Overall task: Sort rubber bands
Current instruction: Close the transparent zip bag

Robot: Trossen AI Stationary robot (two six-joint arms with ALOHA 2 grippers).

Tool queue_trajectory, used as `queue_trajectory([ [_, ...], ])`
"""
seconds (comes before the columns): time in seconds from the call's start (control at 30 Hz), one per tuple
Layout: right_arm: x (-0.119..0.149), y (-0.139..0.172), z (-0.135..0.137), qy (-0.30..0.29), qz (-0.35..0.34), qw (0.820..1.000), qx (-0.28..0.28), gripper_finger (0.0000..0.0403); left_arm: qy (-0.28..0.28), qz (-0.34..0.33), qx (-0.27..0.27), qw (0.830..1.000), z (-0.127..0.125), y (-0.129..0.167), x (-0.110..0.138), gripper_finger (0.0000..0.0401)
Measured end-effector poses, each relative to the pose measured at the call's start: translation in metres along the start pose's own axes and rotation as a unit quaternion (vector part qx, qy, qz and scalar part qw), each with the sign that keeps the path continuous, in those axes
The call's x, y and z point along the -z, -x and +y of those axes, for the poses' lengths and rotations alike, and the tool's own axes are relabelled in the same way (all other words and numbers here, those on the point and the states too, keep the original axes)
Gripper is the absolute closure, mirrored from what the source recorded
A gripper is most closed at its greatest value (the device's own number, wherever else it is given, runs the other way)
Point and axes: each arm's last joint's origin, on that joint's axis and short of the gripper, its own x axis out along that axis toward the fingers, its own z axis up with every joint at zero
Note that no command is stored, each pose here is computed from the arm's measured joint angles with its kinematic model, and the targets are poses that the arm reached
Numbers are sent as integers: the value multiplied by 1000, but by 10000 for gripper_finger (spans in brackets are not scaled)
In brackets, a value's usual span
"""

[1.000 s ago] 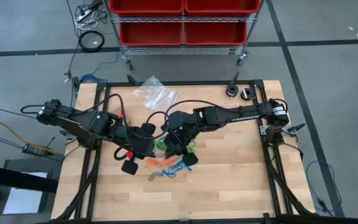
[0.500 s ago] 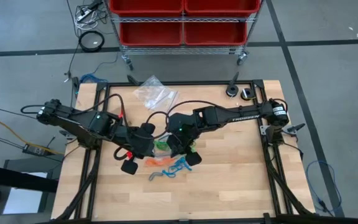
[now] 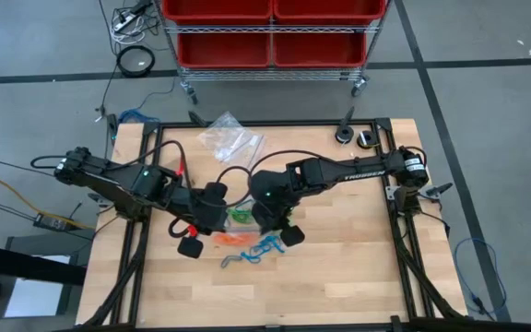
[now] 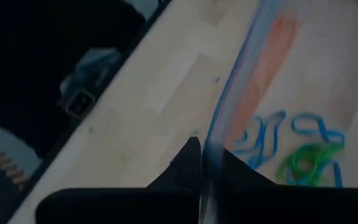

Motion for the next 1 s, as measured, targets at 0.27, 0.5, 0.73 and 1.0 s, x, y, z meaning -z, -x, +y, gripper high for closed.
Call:
queue_trajectory([
  [0.27, 4, 0, 1, -22, 19, 1000, -3, 395, 2, 6, 0, 1000, 0, 0, 1, 400],
  [0.5, 13, 0, 4, -27, 72, 997, 11, 400, 12, 16, 0, 1000, 0, 0, 3, 400],
  [0.73, 10, 0, 5, -46, 48, 998, -23, 396, 13, 27, -1, 1000, 0, 0, 5, 400],
  [1.0, -2, 0, 1, -31, -12, 999, -10, 340, 15, 26, -1, 1000, 0, 0, 5, 400],
])
